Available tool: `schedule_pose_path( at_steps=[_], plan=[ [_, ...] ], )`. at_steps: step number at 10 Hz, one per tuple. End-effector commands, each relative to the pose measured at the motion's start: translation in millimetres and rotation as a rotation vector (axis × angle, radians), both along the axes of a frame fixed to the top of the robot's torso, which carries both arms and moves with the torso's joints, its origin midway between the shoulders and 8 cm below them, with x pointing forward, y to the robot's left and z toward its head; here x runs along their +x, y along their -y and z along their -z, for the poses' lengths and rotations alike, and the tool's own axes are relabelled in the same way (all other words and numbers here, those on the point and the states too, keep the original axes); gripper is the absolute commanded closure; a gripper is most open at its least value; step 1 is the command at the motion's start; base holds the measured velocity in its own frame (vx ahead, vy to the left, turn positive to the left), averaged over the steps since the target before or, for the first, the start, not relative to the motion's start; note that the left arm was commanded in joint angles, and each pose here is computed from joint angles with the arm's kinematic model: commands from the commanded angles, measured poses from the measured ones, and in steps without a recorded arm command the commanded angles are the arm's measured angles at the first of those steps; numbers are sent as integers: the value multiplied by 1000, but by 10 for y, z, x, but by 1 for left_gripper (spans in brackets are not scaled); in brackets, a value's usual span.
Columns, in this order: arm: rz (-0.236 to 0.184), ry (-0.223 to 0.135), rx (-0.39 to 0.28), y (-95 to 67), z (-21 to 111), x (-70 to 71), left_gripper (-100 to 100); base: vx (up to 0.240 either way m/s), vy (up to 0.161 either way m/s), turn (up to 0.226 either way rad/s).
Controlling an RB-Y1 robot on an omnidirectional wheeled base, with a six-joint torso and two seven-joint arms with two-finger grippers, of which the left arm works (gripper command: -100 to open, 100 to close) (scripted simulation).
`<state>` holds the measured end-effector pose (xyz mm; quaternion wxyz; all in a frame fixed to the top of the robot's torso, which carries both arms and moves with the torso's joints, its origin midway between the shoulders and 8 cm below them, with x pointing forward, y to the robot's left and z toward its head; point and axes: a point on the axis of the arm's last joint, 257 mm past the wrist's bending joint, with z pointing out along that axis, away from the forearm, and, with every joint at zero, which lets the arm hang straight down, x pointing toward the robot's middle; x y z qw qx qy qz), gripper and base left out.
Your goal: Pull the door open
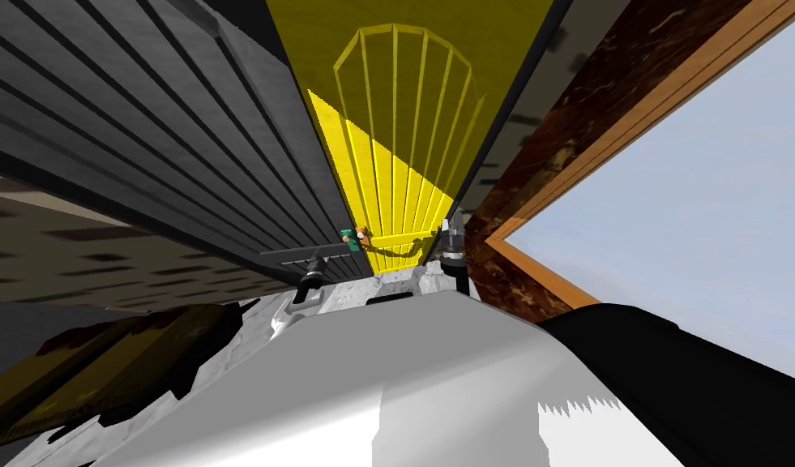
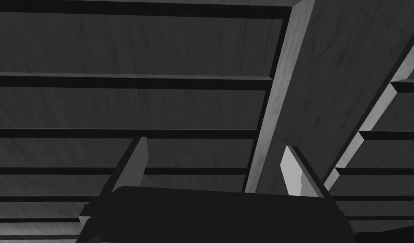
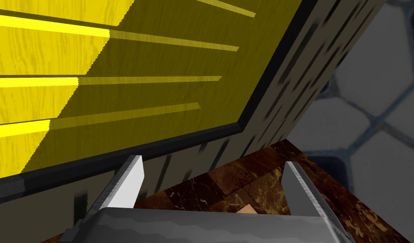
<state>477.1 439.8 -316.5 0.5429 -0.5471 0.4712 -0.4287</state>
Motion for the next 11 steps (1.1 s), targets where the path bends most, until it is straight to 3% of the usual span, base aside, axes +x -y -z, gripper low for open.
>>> schedule_pose_path(
  at_steps=[1,4,5,6,11],
  plan=[
    [19,16,-6,128,-53,77,-100,210,17,-104],
    [64,51,-22,431,-174,246,-100,179,-72,-145],
    [53,43,-19,366,-136,210,-100,82,-63,-25],
    [53,43,-19,366,-136,210,100,-11,10,27],
    [53,43,-19,366,-136,210,100,-16,14,1]
  ],
)
